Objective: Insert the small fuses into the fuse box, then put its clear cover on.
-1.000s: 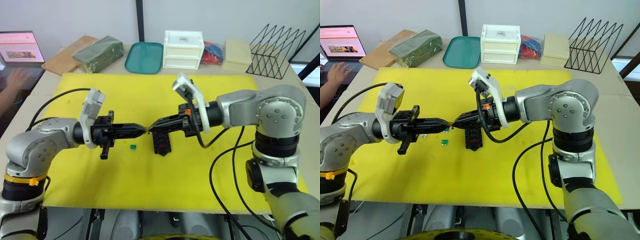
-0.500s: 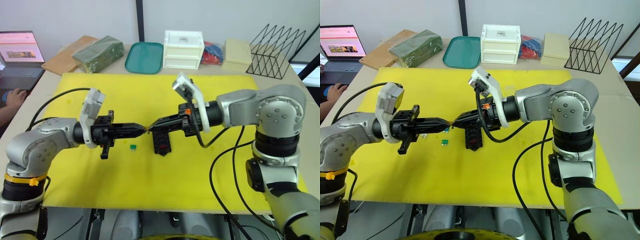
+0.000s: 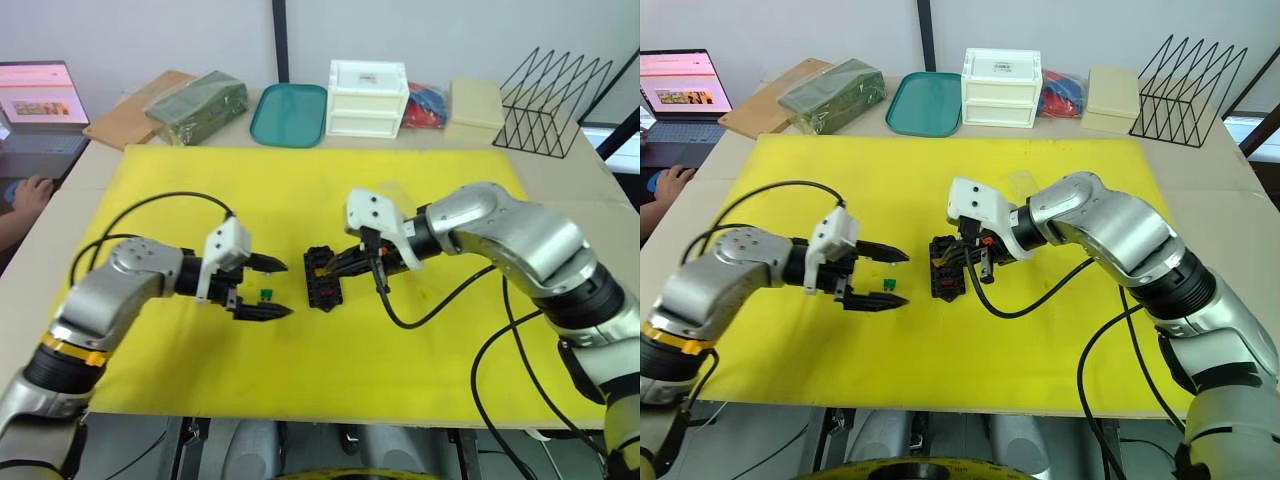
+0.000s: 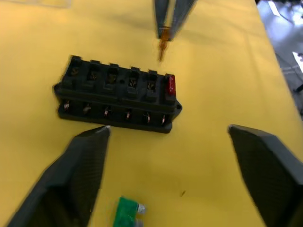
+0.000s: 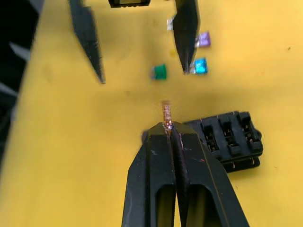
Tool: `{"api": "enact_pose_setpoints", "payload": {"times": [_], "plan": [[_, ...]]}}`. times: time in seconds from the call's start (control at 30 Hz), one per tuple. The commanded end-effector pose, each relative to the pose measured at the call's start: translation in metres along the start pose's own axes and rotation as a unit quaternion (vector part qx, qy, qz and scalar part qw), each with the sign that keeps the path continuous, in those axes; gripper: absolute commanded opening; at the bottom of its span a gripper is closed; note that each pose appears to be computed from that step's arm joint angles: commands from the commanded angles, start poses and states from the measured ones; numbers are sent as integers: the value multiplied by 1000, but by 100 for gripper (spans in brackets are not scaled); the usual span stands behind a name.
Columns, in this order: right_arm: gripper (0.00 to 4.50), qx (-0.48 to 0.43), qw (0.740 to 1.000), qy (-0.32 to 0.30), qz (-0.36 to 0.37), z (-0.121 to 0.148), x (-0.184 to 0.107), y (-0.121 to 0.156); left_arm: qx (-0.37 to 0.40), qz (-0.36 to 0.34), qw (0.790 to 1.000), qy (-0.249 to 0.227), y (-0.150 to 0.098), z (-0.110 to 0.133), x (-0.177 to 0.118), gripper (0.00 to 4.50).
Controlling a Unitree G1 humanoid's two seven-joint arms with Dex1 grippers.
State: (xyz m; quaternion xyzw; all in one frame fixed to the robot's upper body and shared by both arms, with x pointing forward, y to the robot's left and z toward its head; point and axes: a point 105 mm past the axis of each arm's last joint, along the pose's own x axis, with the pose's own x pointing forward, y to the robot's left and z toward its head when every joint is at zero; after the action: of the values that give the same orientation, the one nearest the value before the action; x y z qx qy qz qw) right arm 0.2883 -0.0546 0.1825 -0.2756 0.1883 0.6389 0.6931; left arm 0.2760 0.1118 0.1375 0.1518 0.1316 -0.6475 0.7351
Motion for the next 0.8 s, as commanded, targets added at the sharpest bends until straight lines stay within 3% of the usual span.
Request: {"api": "enact_pose_setpoints", "payload": {"times": [0.03,0.8], "plan": [[0,-41,999,6,4,3,-4,-2,57,9,998,3,7,7,5,448],[0,-45,999,22,6,-11,9,-3,84,5,996,-7,10,7,18,448]]}}
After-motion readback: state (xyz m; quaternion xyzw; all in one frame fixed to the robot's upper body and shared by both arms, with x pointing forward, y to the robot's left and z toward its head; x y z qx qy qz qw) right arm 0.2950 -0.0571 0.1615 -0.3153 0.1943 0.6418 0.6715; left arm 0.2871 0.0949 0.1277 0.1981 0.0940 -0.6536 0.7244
